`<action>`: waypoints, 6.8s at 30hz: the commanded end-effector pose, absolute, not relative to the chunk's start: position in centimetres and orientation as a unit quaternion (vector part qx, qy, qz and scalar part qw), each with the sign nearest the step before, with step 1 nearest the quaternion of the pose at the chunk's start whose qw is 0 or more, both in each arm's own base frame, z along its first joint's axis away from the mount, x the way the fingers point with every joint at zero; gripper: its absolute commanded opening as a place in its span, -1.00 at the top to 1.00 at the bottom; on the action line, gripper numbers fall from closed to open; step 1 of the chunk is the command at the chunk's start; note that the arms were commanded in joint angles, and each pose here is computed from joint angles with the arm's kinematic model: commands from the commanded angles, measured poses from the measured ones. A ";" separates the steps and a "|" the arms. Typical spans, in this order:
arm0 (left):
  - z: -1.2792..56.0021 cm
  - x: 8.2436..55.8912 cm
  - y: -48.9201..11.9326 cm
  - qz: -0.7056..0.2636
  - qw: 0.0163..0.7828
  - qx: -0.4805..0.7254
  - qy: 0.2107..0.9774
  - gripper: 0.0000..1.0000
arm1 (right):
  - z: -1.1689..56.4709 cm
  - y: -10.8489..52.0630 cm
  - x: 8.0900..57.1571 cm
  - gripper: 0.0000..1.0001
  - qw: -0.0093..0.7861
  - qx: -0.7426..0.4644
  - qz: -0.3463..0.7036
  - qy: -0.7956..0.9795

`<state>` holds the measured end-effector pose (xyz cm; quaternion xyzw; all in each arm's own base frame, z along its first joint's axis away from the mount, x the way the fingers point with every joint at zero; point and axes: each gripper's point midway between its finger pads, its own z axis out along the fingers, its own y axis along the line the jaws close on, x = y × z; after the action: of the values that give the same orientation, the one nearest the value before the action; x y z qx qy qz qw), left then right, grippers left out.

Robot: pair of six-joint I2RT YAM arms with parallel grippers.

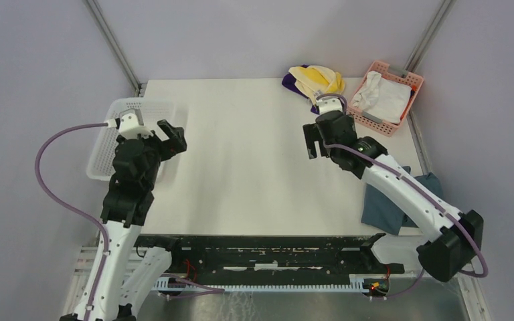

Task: Roll the towels
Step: Pick up the towel at the center of the board, then place the towel at the center of the board, then flatten out the towel at the center of the board.

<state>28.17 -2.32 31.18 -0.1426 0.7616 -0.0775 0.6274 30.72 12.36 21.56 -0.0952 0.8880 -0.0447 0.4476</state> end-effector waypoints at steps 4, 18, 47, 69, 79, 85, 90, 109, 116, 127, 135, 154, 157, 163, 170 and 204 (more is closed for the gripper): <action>28.1 30.0 -5.8 -0.123 0.627 -0.074 0.765 -0.99 | 22.2 12.1 39.7 -1.00 0.485 -0.031 -0.039 0.873; 24.0 30.0 -7.4 -0.114 0.578 -0.005 0.808 -0.99 | 18.4 5.5 61.2 -0.71 0.564 0.146 -0.024 0.813; 24.6 29.6 -8.8 -0.151 0.580 0.016 0.800 -1.00 | 31.9 13.6 61.9 0.99 0.643 -0.017 0.058 0.764; 20.7 27.3 -13.7 -0.315 0.476 -0.043 0.820 -0.89 | 23.2 21.7 39.7 0.22 0.497 -0.106 0.172 0.844; 15.4 28.3 -14.5 -0.301 0.382 -0.081 0.870 -0.79 | 15.4 16.4 33.1 -0.34 0.384 -0.075 0.091 0.916; 14.2 28.8 -18.6 -0.313 0.334 -0.031 0.889 -0.58 | 11.5 15.3 29.7 -0.31 0.329 -0.063 0.089 0.938; 12.7 29.9 -21.6 -0.297 0.320 -0.010 0.900 -0.49 | 9.4 15.3 28.2 -0.23 0.300 -0.052 0.098 0.948; 5.7 38.2 -23.1 -0.204 0.277 -0.038 0.938 -0.01 | 5.6 16.6 26.2 -0.01 0.231 -0.061 0.111 0.965; 6.3 38.5 -22.1 -0.177 0.293 -0.035 0.939 -0.05 | 4.8 17.2 25.9 0.00 0.216 -0.071 0.112 0.967; 4.7 38.5 -23.8 -0.201 0.269 -0.021 0.942 0.11 | 4.3 17.5 25.5 0.05 0.204 -0.083 0.090 0.971; 4.3 38.2 -24.3 -0.213 0.259 -0.013 0.942 0.30 | 3.9 17.5 25.1 0.08 0.200 -0.095 0.069 0.973; 7.9 37.6 -24.2 -0.228 0.289 0.013 0.930 0.95 | 4.3 18.4 25.6 0.11 0.211 -0.072 0.055 0.973; 8.4 37.6 -24.0 -0.229 0.299 0.016 0.926 0.95 | 4.2 18.5 25.6 0.11 0.208 -0.052 0.057 0.975; 8.8 37.6 -24.0 -0.230 0.306 0.016 0.924 0.95 | 3.1 18.5 25.3 0.11 0.203 0.004 0.062 0.977; 9.1 37.7 -24.1 -0.236 0.311 0.015 0.920 0.95 | 2.1 18.4 24.9 0.21 0.198 0.033 0.054 0.978; 31.0 40.0 -10.2 -0.094 0.562 -0.031 0.821 0.95 | 25.9 5.3 30.9 1.00 0.428 -0.048 -0.279 0.858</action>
<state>41.71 -12.58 23.37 -0.0631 0.8642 -0.1368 0.4800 31.92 9.37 18.64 -0.0148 0.9034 -0.1976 0.3803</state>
